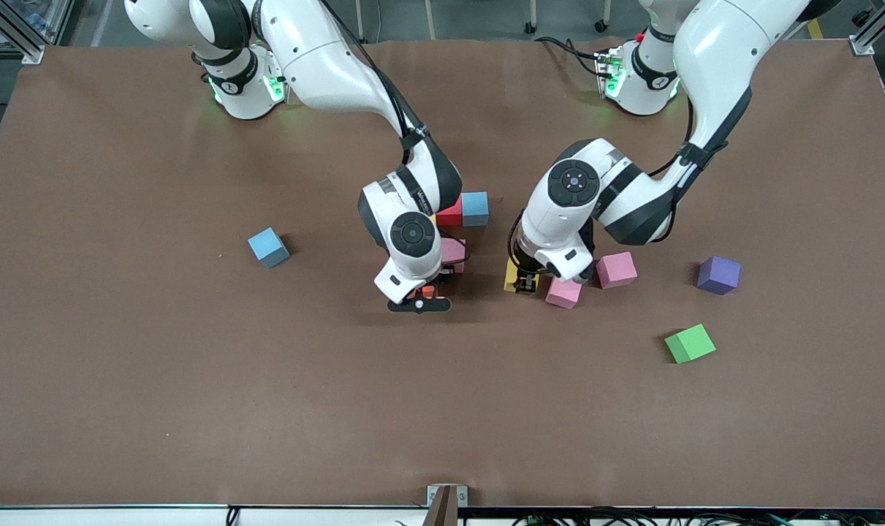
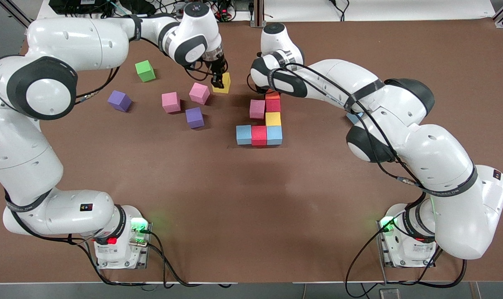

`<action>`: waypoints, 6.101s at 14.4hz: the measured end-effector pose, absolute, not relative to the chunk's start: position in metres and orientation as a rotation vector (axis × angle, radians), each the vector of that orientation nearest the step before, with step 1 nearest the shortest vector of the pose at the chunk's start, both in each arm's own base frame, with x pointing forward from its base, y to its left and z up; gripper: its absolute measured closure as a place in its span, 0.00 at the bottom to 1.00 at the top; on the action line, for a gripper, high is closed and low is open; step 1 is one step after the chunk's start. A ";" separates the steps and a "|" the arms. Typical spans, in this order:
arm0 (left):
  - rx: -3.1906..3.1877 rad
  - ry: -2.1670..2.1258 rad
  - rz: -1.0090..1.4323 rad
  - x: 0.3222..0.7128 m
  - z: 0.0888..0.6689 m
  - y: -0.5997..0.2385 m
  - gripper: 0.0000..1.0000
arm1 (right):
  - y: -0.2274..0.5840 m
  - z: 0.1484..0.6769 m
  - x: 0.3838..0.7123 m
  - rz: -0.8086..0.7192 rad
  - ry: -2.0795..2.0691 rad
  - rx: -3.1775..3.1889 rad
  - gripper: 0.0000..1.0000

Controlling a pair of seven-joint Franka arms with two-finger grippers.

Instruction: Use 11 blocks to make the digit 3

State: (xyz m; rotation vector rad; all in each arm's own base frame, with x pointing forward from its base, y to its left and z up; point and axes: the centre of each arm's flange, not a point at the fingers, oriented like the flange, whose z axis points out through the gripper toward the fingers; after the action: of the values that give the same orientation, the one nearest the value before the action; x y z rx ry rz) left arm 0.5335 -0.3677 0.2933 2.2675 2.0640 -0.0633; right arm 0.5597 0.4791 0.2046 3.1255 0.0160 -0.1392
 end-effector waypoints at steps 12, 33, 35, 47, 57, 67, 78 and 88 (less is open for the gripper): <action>2.106 2.196 -0.149 0.491 0.243 -0.378 0.44 | 0.480 0.203 0.558 -0.140 0.020 3.126 0.00; 2.087 2.222 -0.057 0.469 0.207 -0.432 0.44 | 0.150 0.393 0.657 -0.234 -0.488 3.039 0.00; 2.086 2.222 -0.064 0.471 0.205 -0.435 0.44 | 0.120 0.388 0.652 -0.252 -0.604 2.993 0.00; 2.080 2.222 -0.071 0.466 0.204 -0.445 0.44 | 0.125 0.305 0.506 -0.063 -1.201 2.854 0.00; 2.093 2.226 -0.064 0.463 0.204 -0.448 0.44 | 0.140 0.240 0.470 -0.098 -1.254 2.848 0.00; 2.111 2.216 -0.062 0.455 0.204 -0.456 0.44 | 0.117 0.220 0.467 -0.105 -1.271 2.821 0.00; 2.133 2.268 -0.008 0.467 0.215 -0.455 0.00 | 0.120 0.199 0.466 -0.084 -1.255 2.821 0.38; 2.524 1.925 0.210 0.515 0.375 -0.458 0.00 | 0.220 0.271 0.542 -0.156 -1.056 3.040 0.41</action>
State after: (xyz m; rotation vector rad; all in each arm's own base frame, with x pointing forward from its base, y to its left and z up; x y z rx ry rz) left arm 0.5154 -0.4576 0.3753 2.5245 1.9252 0.2103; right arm 0.5418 0.2204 0.2711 3.0396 -1.0565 -0.1559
